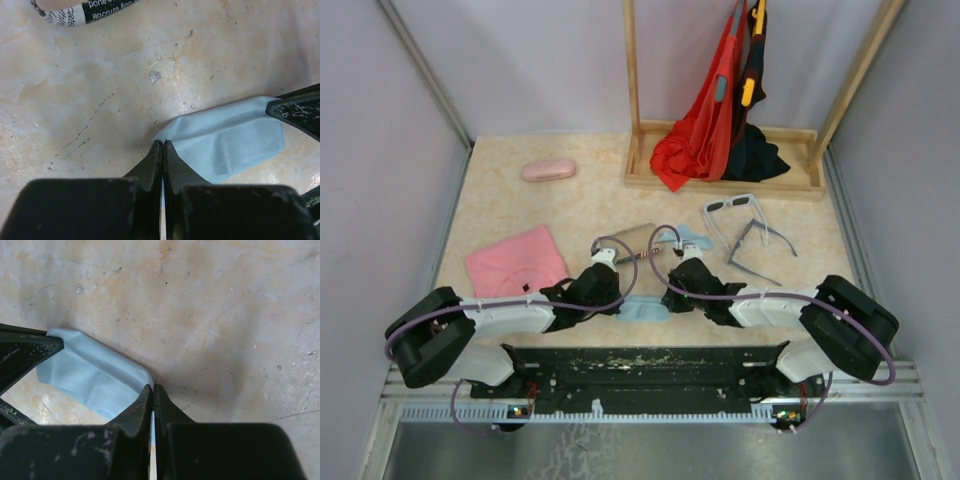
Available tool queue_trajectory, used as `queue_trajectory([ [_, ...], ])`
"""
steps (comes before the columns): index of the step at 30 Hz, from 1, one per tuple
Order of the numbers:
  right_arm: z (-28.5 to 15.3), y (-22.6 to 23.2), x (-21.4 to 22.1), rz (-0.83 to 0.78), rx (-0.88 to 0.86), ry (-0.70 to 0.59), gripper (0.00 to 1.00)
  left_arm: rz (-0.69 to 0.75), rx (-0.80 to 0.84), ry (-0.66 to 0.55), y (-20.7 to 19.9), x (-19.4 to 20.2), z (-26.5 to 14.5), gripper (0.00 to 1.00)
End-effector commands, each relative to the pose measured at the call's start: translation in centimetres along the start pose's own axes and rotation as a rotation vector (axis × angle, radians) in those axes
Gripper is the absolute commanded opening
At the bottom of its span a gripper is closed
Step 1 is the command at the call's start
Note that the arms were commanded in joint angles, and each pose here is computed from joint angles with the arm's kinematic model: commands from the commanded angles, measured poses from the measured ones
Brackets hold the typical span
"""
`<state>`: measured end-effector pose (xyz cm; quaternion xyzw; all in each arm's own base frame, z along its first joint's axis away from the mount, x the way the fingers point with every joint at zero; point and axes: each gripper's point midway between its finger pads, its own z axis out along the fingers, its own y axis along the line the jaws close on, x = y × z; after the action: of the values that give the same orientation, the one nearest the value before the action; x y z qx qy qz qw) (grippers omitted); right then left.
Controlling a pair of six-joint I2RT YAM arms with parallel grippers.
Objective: Organize the sunglasses
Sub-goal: Pick up the glasses cleaning cloth from the center of the board, then place the glasses cleaning cloth in the sunglasses case.
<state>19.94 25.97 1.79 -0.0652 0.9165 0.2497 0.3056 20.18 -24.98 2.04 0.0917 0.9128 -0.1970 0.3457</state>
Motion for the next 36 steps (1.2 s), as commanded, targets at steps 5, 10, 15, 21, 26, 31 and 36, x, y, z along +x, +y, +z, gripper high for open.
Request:
queue_trajectory([
  [5,-0.4,2.6,-2.7,-0.082,-0.077,-0.065,0.0,0.022,0.002,0.033,0.6,1.3,-1.1,0.01],
  [10,-1.6,3.8,-5.2,-0.101,-0.1,-0.144,0.0,0.009,0.016,-0.032,0.0,-0.7,-2.0,0.01],
  [15,-2.6,5.1,-7.6,-0.132,-0.117,-0.208,0.0,0.004,0.023,-0.116,-0.8,-3.5,-2.8,0.01],
  [21,-3.1,6.1,-10.7,-0.181,-0.098,-0.276,0.0,-0.004,-0.004,-0.209,-1.5,-6.9,-3.2,0.01],
  [26,-2.8,6.2,-13.4,-0.19,-0.098,-0.299,0.0,-0.01,-0.051,-0.295,-1.6,-9.8,-3.5,0.01],
  [31,-1.9,5.4,-16.1,-0.186,-0.11,-0.315,0.0,-0.015,-0.103,-0.351,-1.3,-12.2,-2.9,0.01],
  [36,-0.4,5.0,-18.2,-0.201,-0.122,-0.318,0.0,-0.029,-0.125,-0.38,-0.7,-14.3,-1.5,0.01],
])
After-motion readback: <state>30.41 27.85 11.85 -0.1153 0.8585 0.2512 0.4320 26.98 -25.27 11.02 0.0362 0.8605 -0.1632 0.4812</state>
